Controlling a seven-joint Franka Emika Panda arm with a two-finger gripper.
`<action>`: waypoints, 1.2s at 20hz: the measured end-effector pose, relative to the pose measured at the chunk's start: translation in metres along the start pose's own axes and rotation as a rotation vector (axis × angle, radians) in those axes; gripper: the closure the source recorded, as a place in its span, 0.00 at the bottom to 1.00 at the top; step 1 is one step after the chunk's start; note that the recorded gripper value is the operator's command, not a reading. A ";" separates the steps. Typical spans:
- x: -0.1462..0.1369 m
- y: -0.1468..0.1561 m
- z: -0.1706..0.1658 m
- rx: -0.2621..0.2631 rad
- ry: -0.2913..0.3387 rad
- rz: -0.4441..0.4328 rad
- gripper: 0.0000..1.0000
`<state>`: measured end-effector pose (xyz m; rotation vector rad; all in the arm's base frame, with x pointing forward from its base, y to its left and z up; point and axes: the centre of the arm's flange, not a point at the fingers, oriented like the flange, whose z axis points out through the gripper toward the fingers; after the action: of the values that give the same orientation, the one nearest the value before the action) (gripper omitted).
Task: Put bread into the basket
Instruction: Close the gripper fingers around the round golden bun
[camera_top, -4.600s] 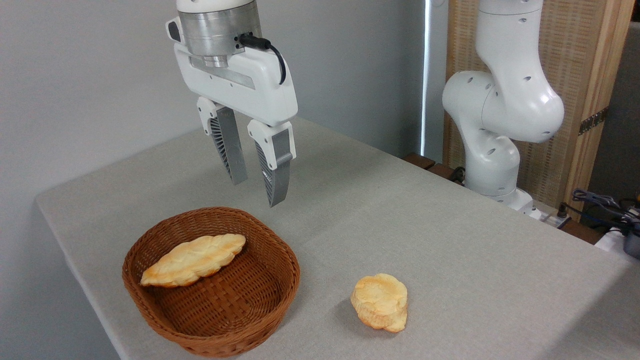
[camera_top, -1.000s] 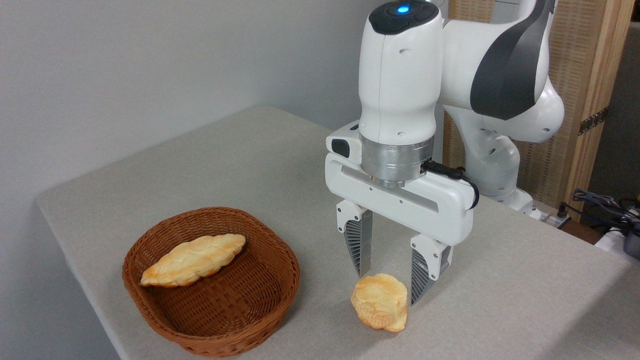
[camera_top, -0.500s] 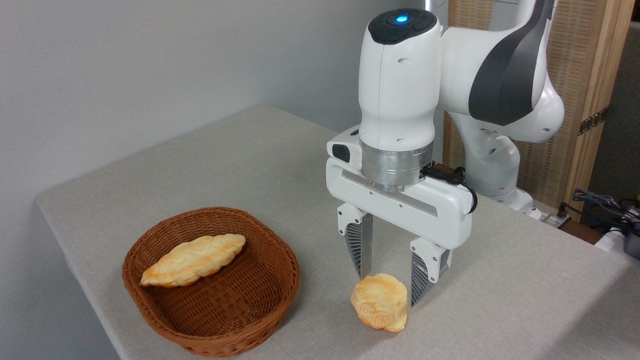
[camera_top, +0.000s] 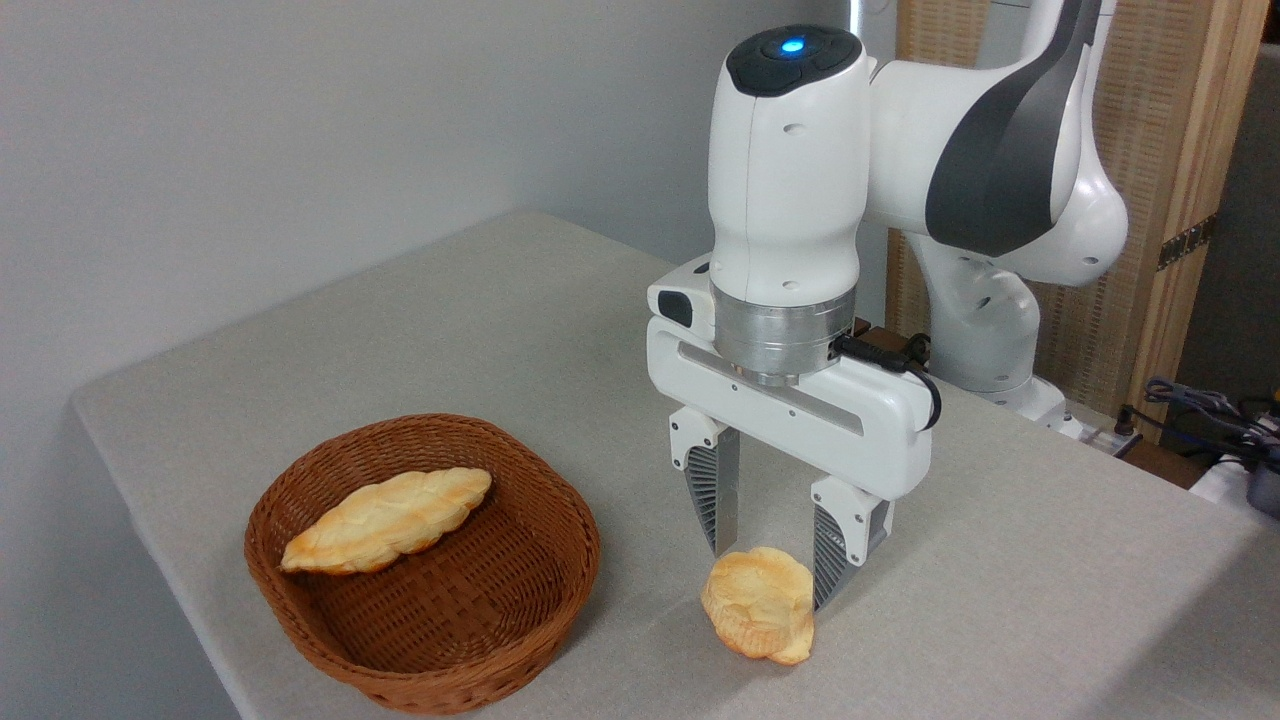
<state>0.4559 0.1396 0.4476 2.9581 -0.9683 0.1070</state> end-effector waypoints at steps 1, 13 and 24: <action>0.000 0.000 0.000 0.000 0.000 0.000 0.00; 0.004 0.001 -0.001 0.010 0.008 0.008 0.00; 0.003 0.002 0.003 0.005 0.004 0.007 0.00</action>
<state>0.4575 0.1361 0.4447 2.9581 -0.9801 0.1151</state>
